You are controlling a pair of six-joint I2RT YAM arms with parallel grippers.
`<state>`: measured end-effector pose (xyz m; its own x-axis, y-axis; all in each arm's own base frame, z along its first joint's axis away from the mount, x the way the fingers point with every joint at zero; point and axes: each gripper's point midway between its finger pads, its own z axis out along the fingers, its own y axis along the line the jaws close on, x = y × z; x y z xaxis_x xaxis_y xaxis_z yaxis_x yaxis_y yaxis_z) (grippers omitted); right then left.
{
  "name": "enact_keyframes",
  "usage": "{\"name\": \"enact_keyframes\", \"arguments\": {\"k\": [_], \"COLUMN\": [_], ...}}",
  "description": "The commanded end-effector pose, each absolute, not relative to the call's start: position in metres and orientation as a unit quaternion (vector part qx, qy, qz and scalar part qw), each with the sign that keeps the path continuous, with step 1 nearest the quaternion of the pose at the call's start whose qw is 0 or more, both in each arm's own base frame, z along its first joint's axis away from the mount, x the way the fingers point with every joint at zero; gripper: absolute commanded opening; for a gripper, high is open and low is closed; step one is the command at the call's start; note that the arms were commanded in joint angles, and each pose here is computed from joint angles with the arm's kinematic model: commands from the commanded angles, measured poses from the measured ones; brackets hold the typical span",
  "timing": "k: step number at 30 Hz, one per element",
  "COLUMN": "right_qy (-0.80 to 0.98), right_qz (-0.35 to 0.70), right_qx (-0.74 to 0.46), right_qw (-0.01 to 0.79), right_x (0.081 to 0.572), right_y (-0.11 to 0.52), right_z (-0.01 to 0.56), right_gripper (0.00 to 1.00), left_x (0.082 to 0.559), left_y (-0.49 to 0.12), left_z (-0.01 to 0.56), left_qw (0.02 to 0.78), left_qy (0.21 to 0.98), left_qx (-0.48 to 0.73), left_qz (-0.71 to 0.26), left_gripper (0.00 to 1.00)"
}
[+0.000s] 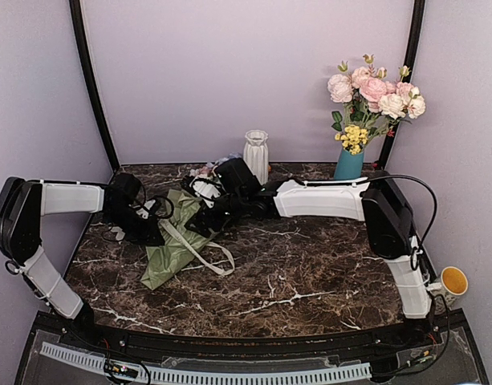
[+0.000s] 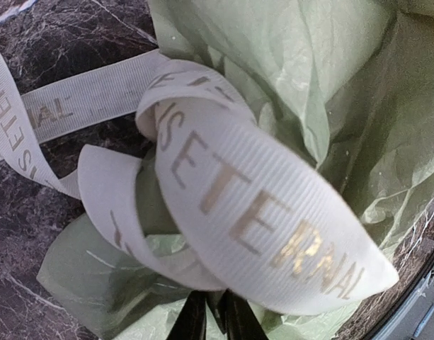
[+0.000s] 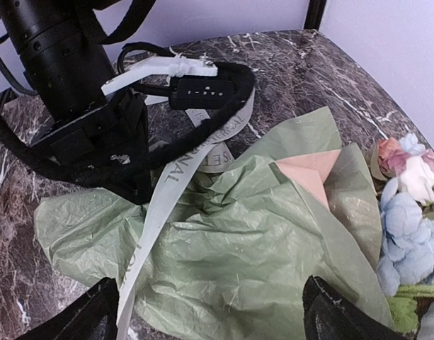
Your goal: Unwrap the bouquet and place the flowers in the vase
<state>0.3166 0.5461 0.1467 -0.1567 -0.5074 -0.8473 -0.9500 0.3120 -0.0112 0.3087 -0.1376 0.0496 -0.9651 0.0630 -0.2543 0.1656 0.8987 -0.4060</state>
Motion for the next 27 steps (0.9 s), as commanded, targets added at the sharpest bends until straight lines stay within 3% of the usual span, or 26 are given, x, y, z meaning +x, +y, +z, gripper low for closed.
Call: {"name": "enact_keyframes", "arguments": {"k": [1,6,19,24,27], "right_qy": [0.673,0.651,0.655,0.670,0.671], "right_qz": [0.307,0.333,0.384,0.382,0.379], "right_qx": [-0.546,-0.567,-0.557,-0.545,-0.544], "right_qw": [0.393,0.378,0.338,0.330,0.332], "right_x": [0.309,0.299,0.281,0.285,0.285], "right_y": [0.573,0.591,0.606,0.608,0.607], "right_z": [0.153,0.140,0.109,0.094,0.095], "right_gripper": [0.83,0.59,0.45,0.34,0.18], "left_x": [0.311,0.311,0.308,0.308,0.309], "left_y": [-0.139,-0.139,-0.143,-0.145,-0.145], "left_z": [0.065,0.068,0.074,0.081,0.083], "left_qw": [0.136,0.139,0.135,0.141,0.144], "left_qy": [0.962,0.961,0.958,0.955,0.955], "left_qx": [0.069,0.074,0.077,0.081,0.081], "left_qz": [-0.227,-0.229,-0.240,-0.247,-0.248], "left_gripper": [0.15,0.15,0.14,0.14,0.14]}}
